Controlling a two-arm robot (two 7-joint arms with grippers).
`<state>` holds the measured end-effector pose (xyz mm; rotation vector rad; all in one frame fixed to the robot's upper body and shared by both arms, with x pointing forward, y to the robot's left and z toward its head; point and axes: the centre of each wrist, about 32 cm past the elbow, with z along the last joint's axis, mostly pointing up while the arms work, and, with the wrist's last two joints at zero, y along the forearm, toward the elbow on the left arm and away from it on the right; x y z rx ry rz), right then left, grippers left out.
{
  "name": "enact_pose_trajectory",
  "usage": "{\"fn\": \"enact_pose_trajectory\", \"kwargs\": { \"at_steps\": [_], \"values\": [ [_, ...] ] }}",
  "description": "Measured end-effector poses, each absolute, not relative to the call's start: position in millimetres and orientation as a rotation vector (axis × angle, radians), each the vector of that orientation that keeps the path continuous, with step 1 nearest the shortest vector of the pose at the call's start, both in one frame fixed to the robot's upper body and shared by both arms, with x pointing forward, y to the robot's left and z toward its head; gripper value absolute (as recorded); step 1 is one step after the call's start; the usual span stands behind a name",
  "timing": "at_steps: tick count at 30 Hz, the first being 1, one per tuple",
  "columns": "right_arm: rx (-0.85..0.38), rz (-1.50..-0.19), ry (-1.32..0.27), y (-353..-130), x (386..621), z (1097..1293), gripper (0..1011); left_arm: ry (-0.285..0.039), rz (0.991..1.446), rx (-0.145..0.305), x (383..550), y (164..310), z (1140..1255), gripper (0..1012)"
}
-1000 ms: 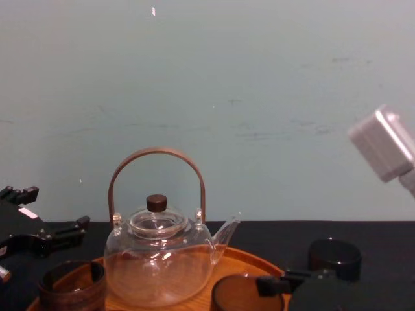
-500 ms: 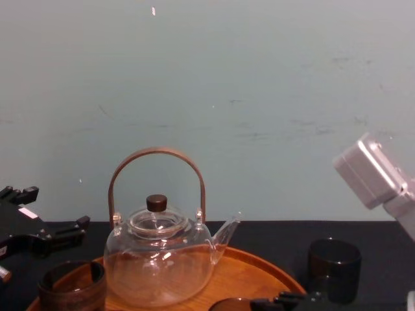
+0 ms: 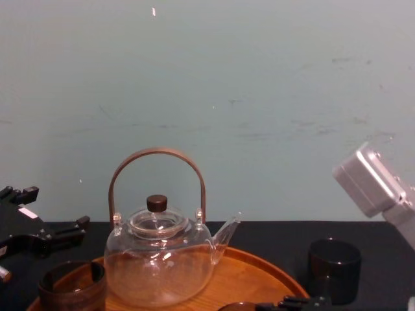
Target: Pick up the glass from the table and place it on the tray.
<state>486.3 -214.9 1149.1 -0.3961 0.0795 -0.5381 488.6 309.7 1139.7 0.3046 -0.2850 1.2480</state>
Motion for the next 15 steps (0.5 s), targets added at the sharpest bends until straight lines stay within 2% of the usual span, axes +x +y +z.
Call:
{"fn": "enact_pose_trajectory", "kwargs": {
  "at_steps": [12,15],
  "values": [
    [-0.398,-0.540,0.080,-215.4,486.1,1148.8,903,-0.285,1.248,0.304,488.6,309.7,1139.8,1001],
    [-0.401,-0.540,0.082,-215.6,486.0,1148.6,953,-0.285,1.248,0.304,488.6,309.7,1139.8,1001]
  ]
}}
